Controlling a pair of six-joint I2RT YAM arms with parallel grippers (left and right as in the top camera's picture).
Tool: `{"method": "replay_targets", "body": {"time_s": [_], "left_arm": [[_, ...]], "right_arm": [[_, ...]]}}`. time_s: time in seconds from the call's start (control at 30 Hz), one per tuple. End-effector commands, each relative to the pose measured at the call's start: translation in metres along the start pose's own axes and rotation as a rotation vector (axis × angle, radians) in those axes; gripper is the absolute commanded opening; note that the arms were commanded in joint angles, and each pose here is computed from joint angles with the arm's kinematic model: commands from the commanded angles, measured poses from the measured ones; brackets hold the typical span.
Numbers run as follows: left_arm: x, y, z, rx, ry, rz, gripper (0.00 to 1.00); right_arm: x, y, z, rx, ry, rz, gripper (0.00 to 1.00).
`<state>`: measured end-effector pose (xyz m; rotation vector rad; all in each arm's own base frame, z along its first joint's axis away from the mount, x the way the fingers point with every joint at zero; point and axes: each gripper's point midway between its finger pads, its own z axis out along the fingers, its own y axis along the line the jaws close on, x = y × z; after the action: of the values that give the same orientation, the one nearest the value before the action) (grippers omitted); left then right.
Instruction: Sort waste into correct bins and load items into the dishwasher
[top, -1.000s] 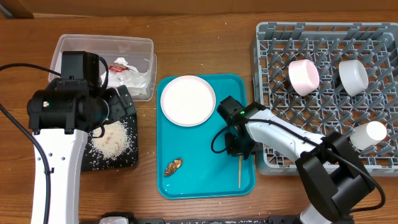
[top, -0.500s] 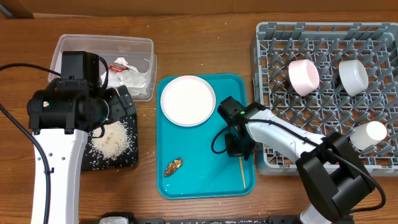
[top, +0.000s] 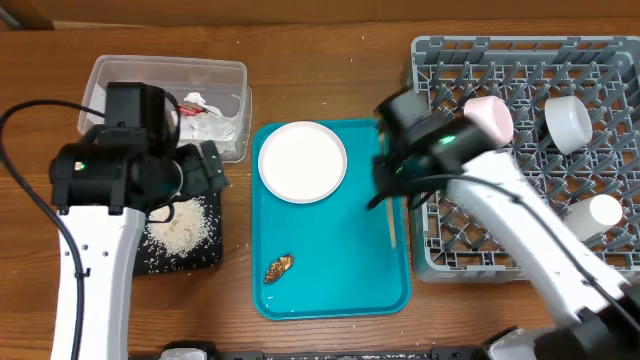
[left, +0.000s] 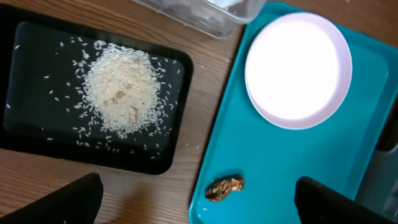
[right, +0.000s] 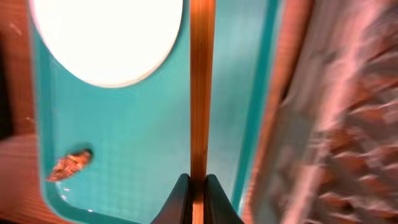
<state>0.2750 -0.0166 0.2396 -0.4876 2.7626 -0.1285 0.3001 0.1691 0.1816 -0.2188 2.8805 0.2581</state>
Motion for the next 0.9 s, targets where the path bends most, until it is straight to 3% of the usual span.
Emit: {"method": "replay_targets", "body": {"time_s": [0.0, 0.33, 0.77, 0.8, 0.87], "left_arm": [[0.017, -0.014, 0.014, 0.023, 0.072, 0.102, 1.00], [0.089, -0.035, 0.074, 0.032, 0.280, 0.273, 1.00], [0.142, -0.039, 0.138, 0.039, 0.351, 0.383, 0.94], [0.144, -0.038, 0.141, 0.039, 0.351, 0.386, 0.94], [0.148, -0.037, 0.148, 0.039, 0.353, 0.393, 0.94]], "right_arm": [[-0.017, -0.029, -0.018, 0.040, -0.050, -0.069, 0.04], [-0.001, -0.111, 0.003, 0.168, 0.082, 0.046, 0.04], [0.012, -0.113, 0.057, 0.133, 0.199, 0.059, 0.05], [0.012, -0.114, 0.059, 0.133, 0.201, 0.059, 0.06], [0.009, -0.113, 0.059, 0.132, 0.189, 0.058, 0.20]]}}
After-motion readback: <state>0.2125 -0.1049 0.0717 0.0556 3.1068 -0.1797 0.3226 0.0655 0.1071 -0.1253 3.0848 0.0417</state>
